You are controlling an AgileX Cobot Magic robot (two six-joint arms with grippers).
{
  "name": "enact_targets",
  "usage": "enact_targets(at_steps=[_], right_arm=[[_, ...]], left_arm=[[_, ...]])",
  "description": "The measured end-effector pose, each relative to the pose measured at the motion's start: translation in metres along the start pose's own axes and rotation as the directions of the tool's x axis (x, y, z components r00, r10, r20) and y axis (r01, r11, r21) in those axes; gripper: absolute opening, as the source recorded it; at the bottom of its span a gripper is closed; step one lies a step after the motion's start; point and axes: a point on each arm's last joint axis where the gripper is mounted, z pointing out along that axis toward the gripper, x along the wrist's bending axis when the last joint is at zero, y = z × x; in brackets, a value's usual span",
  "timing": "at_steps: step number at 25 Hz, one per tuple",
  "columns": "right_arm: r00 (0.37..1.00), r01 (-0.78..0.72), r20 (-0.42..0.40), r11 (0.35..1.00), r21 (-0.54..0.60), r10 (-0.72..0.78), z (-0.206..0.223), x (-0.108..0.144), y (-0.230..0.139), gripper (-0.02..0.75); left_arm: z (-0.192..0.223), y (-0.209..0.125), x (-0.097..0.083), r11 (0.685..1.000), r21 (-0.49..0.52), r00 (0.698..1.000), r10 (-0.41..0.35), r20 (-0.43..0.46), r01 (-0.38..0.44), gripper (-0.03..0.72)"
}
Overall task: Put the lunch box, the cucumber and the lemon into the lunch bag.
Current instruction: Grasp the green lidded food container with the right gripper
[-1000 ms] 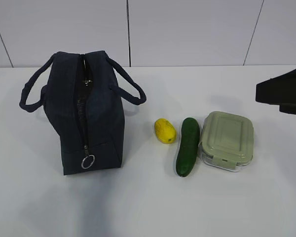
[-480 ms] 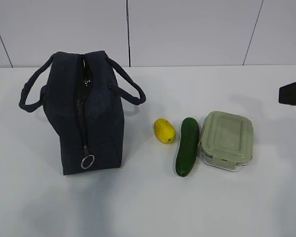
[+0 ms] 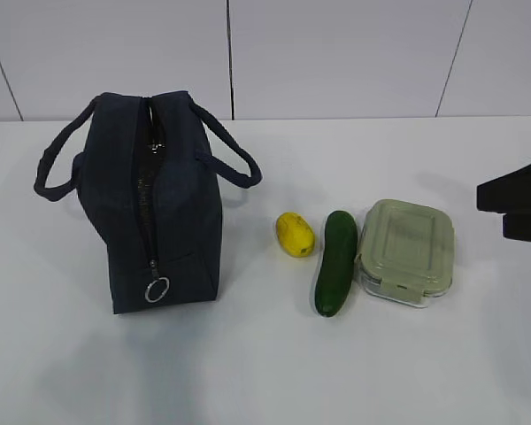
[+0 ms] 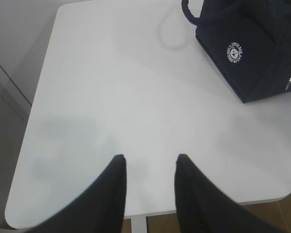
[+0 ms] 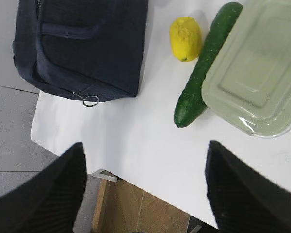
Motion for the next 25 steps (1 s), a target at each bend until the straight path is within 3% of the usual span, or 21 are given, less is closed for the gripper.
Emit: enact_targets(at_steps=[8,17,25], right_arm=[[0.999,-0.037,-0.029,0.999,0.010,0.037,0.013,-0.024,-0.005,0.573],[0.989,-0.142,-0.063,0.986,-0.087,0.137,0.010,-0.058,-0.023,0.572],[0.980,-0.187,-0.086,0.980,-0.073,0.181,0.025,-0.082,-0.028,0.572]], left_arm=[[0.000,0.000,0.000,1.000,0.000,1.000,0.000,0.000,0.000,0.246],[0.000,0.000,0.000,1.000,0.000,1.000,0.000,0.000,0.000,0.246],[0.000,0.000,0.000,1.000,0.000,1.000,0.000,0.000,0.000,0.246]])
